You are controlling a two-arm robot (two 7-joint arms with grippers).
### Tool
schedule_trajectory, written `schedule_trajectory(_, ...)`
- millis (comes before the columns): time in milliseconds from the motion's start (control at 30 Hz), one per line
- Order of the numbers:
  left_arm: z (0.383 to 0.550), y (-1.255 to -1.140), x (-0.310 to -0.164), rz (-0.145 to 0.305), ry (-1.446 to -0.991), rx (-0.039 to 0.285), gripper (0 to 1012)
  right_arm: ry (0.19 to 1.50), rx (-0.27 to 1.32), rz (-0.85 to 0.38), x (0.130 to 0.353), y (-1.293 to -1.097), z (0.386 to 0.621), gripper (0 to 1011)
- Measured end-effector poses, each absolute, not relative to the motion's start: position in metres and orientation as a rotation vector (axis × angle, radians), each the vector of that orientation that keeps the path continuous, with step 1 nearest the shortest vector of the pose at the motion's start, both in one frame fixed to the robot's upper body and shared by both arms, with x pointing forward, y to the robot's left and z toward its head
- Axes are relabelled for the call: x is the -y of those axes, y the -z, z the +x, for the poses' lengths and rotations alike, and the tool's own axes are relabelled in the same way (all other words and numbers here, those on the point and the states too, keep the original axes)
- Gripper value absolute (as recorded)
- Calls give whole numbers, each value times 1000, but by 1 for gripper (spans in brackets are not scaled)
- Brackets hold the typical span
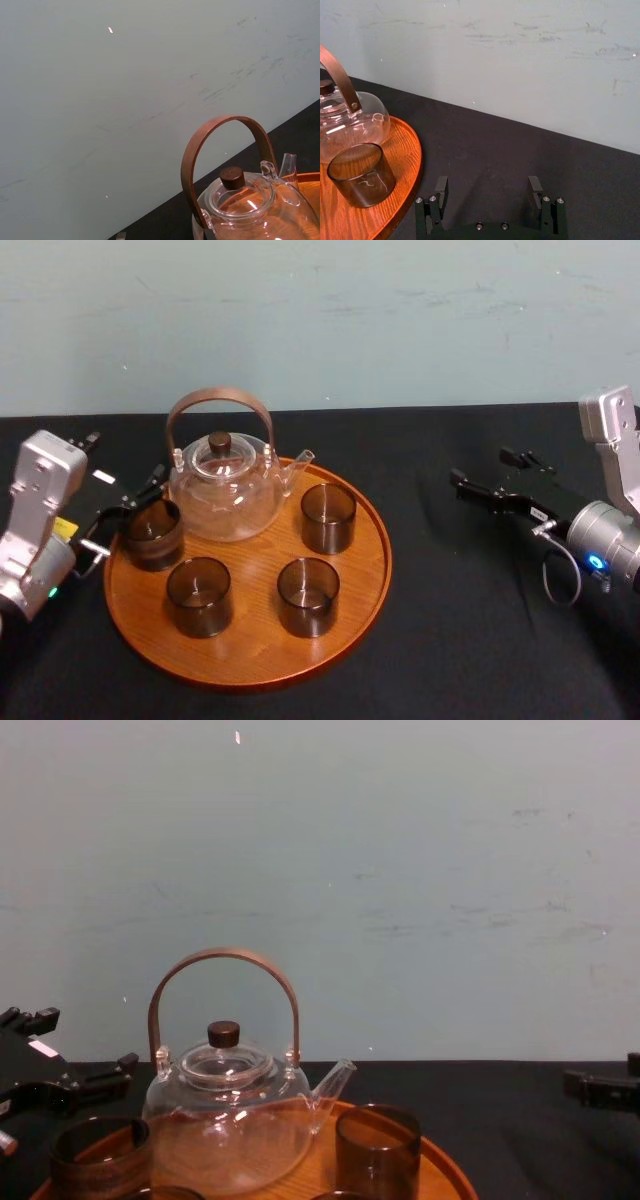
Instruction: Pick up the glass from the table and place it on the tray.
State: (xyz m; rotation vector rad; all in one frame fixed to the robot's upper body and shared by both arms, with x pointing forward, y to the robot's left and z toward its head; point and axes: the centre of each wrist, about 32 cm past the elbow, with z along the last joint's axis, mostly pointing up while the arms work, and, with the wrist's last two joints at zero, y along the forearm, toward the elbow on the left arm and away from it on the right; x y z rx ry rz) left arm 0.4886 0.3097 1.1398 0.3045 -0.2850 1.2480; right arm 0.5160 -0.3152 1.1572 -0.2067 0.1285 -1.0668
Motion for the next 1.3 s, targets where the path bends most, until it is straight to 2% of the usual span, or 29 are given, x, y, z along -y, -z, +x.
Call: schedule_trajectory(1300,489,-1140,-310,304,-1248,285,1001,1069,-146,-215,315,-1156,518,1002)
